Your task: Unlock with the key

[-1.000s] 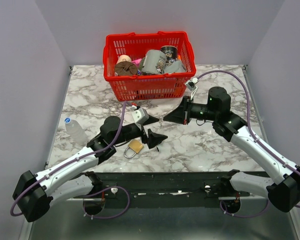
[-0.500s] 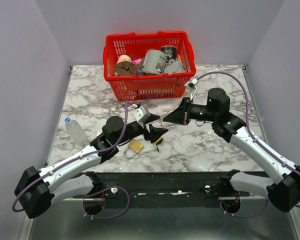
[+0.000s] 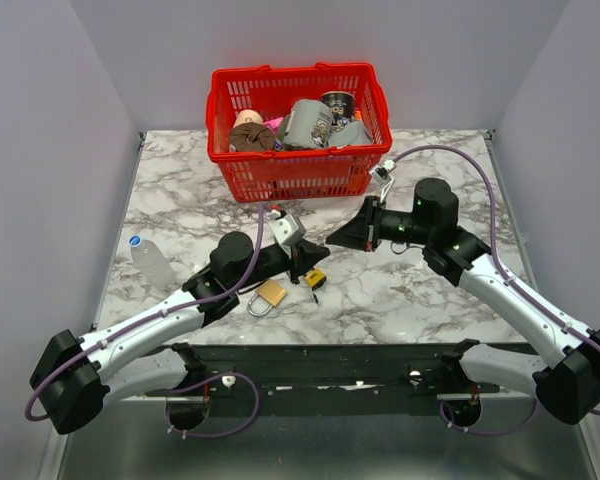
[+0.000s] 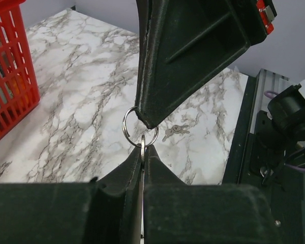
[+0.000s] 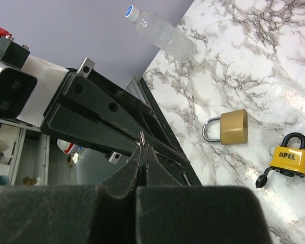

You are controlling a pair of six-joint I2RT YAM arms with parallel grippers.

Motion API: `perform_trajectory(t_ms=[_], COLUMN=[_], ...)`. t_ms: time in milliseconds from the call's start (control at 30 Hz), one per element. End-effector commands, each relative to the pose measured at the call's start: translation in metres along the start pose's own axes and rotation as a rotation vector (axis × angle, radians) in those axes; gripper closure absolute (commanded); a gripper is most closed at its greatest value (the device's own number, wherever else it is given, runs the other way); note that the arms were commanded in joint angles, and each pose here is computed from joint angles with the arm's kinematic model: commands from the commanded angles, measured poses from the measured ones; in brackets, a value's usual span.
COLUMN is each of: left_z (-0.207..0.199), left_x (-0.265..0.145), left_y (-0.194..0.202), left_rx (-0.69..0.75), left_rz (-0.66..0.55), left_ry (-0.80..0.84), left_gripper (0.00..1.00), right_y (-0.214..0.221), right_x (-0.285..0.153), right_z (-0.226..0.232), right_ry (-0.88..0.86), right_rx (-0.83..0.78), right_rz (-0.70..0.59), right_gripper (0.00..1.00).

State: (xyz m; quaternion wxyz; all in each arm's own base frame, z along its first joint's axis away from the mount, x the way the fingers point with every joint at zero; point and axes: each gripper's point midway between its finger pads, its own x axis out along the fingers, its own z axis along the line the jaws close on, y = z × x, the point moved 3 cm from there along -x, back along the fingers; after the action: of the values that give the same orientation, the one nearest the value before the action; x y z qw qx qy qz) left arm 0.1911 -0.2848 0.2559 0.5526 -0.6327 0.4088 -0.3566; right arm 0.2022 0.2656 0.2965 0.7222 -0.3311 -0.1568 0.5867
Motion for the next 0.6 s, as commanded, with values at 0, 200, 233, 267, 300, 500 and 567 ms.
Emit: perform_trajectory(t_ms=[0, 200, 233, 267, 300, 500, 567], left_z=[-0.004, -0.021, -0.024, -0.032, -0.035, -0.066, -0.072], left_x=[-0.005, -0.017, -0.017, -0.021, -0.022, -0.029, -0.028], left_y=[-0.006, 0.012, 0.010, 0.020, 0.023, 0.036, 0.036], left_rx=[0.028, 0.041, 0.041, 0.019, 0.016, -0.092, -0.132], left_rz=[0.012, 0.158, 0.173, 0.229, 0.253, 0.374, 0.386], left_ry=[0.009, 0.124, 0.148, 0.204, 0.231, 0.474, 0.524], left_gripper=[1.00, 1.00, 1.00, 1.00, 1.00, 1.00, 1.00], right_y=[0.003, 0.011, 0.013, 0.015, 0.020, 0.037, 0.045], right_x=[-0.001, -0.010, -0.012, -0.015, -0.020, -0.028, -0.026], right_z=[-0.005, -0.027, -0.032, -0.032, -0.033, -0.019, -0.013], right_ry=[0.015, 0.126, 0.135, 0.139, 0.147, 0.050, 0.018], right_rx=[-0.001, -0.185, -0.279, -0.316, -0.335, -0.443, -0.455], right_rz=[-0.015, 0.031, 0.049, 0.061, 0.093, 0.166, 0.188], right_gripper=[0.99, 0.99, 0.99, 0.95, 0.91, 0.46, 0.43])
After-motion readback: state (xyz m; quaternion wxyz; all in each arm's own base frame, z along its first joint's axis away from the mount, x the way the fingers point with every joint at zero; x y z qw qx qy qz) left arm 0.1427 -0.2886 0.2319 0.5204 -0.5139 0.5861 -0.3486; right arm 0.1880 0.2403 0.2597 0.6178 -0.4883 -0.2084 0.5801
